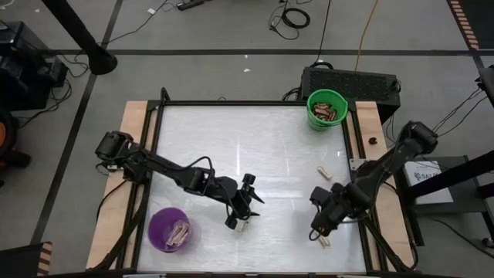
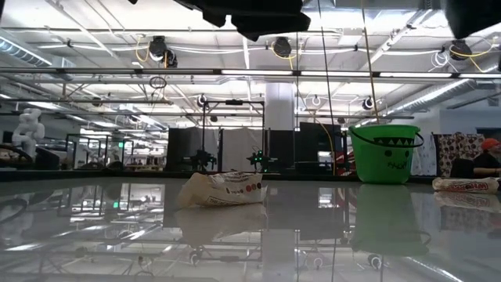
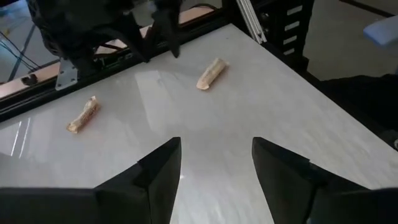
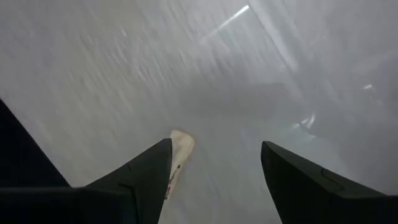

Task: Sort candy by brand, put in halloween buckets
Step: Put the white candy bar into the purple bucket

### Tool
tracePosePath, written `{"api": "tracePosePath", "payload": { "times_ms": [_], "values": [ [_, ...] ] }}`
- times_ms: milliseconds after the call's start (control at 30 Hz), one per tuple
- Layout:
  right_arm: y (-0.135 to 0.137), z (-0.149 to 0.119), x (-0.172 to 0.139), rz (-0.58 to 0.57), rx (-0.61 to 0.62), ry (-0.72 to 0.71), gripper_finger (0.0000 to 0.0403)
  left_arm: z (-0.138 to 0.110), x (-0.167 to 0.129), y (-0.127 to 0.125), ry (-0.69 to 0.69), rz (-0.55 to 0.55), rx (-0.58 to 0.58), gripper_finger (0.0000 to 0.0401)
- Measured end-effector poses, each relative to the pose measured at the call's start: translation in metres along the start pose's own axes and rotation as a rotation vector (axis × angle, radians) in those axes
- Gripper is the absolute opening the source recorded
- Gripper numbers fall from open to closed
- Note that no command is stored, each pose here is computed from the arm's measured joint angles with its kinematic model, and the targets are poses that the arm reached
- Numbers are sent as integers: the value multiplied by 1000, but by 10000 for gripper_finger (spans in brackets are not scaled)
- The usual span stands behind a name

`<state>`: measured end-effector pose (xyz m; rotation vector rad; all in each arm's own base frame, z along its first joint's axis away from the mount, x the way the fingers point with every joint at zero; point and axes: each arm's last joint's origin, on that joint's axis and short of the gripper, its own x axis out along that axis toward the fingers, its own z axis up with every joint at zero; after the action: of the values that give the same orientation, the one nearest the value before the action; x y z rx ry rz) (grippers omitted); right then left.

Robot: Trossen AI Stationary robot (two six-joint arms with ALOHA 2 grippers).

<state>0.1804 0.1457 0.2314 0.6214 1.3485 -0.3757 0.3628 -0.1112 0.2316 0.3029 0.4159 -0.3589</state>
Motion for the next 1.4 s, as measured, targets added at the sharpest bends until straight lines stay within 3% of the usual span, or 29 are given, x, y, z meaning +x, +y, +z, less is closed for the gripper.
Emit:
{"api": "tracePosePath", "payload": {
  "times_ms": [533,767,1000,1133,1267,1400],
  "values": [
    [11,-37,20,-98,52,46,238,-3,0,5,23,13,-40,206],
    [38,-39,50,17,-11,106,238,-5,0,5,45,27,-63,206],
    [43,-43,78,-52,0,216,238,-5,0,6,48,48,-63,206],
    [48,-45,88,-28,-8,269,236,-5,0,6,48,49,-63,206],
    [51,-46,89,2,-42,294,207,-5,0,6,48,49,-63,206],
    [51,-46,89,6,-51,300,146,-6,0,6,49,49,-66,206]
  ]
}}
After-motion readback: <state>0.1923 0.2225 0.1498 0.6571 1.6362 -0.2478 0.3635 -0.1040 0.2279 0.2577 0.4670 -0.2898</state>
